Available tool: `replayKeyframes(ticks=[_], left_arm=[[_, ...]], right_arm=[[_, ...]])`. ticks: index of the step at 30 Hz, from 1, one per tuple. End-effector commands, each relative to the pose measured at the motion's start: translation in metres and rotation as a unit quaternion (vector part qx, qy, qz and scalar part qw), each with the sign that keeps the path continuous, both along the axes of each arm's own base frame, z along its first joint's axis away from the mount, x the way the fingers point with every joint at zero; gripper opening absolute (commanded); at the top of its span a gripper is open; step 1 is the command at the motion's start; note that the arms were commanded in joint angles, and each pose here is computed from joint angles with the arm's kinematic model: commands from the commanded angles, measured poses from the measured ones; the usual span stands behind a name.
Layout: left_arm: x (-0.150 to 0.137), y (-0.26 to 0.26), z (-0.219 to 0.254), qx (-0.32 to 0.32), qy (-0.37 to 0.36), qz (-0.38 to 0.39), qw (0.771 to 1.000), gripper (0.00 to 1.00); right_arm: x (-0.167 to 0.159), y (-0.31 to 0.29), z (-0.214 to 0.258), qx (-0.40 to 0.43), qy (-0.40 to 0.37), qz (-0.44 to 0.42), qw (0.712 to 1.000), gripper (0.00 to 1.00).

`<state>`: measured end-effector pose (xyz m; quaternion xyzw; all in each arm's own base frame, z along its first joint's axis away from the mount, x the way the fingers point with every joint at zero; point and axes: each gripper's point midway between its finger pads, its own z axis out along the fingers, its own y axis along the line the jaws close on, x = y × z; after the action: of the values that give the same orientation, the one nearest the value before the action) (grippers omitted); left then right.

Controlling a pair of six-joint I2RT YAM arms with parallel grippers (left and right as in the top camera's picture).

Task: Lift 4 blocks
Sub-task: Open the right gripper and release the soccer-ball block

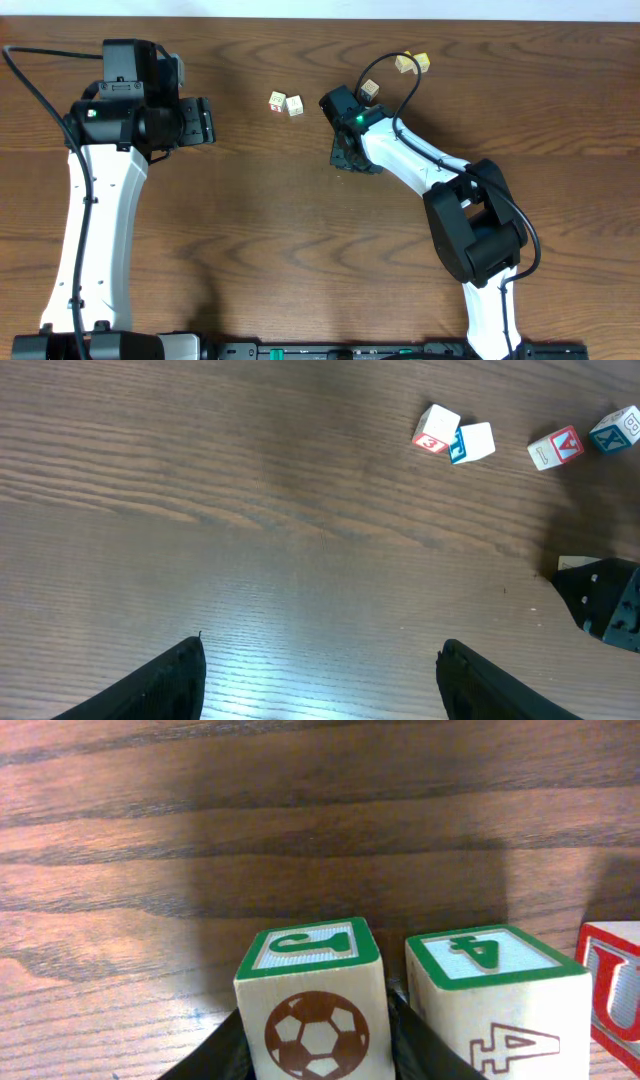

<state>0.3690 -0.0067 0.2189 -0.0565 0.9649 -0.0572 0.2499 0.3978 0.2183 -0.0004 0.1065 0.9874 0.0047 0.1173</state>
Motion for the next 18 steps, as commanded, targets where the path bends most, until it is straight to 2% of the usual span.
replayKeyframes(ticks=[1, 18], left_arm=[[0.002, 0.003, 0.005, 0.005, -0.007, 0.003, 1.000, 0.75], [0.002, 0.003, 0.005, 0.005, -0.007, 0.003, 1.000, 0.74]], right_arm=[[-0.004, 0.001, -0.008, -0.004, 0.010, -0.004, 1.000, 0.32], [-0.018, 0.016, -0.010, 0.036, 0.045, 0.007, 0.998, 0.31]])
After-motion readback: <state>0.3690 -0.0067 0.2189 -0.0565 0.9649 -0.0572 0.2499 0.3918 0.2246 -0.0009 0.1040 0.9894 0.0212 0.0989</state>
